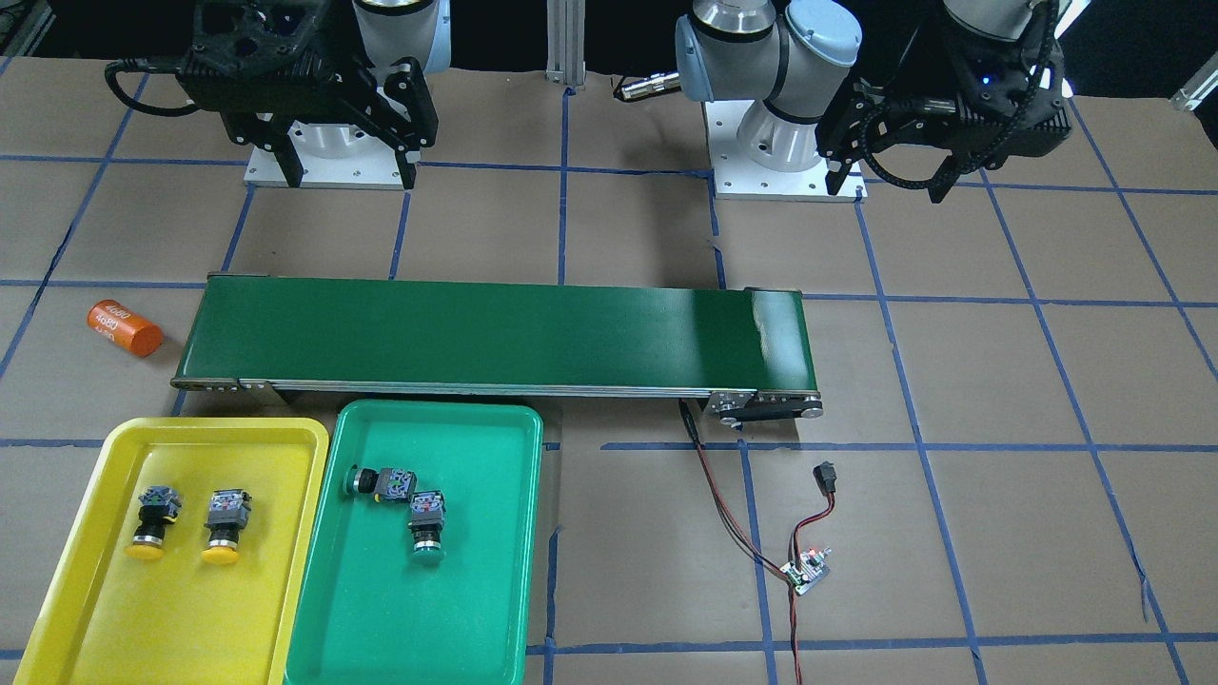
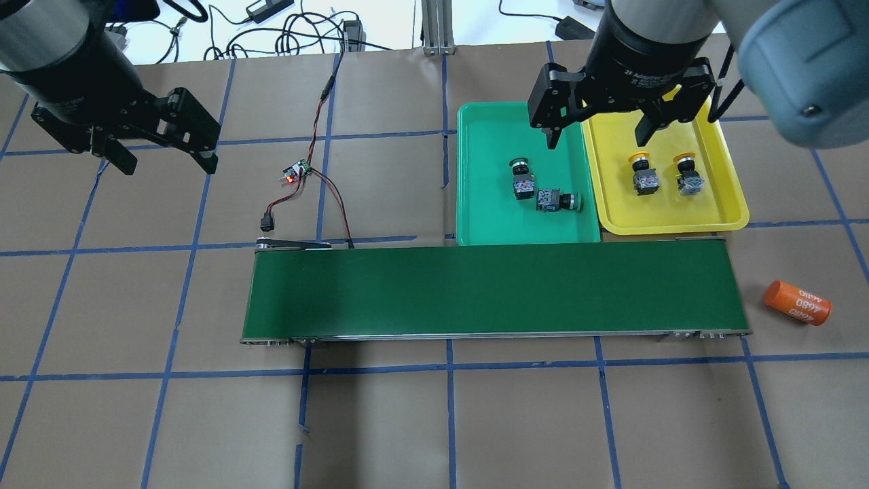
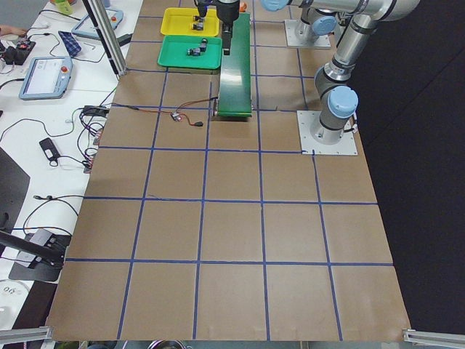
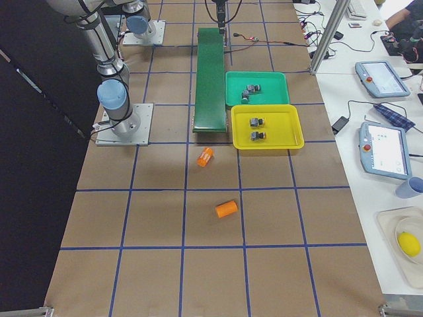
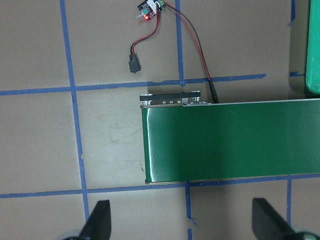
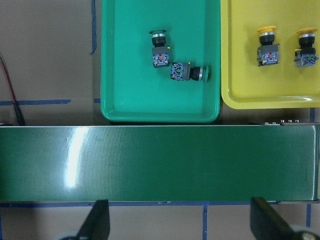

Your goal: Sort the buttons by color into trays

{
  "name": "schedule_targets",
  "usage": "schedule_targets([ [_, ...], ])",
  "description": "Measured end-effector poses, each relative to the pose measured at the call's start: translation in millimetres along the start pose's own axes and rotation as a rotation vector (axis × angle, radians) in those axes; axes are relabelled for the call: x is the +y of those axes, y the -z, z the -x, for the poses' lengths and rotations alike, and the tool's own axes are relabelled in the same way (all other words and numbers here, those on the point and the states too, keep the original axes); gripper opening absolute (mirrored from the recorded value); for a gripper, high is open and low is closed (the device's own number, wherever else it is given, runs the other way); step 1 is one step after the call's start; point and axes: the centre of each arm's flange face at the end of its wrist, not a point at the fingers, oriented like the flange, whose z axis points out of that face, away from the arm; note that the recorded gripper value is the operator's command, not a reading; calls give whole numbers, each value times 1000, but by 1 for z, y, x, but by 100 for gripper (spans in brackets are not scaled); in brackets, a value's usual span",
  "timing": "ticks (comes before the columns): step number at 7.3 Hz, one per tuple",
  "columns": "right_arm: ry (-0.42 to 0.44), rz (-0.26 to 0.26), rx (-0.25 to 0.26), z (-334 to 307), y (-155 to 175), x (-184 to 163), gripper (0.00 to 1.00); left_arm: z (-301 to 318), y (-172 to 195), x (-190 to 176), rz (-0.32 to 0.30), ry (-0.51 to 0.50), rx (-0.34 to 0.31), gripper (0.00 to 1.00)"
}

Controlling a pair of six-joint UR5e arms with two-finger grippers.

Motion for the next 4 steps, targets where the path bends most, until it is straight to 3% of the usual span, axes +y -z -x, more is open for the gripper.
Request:
schedule_targets([
  [4,1,-2,0,0,1,0,100,0,1,-1,3,1,-1,100],
])
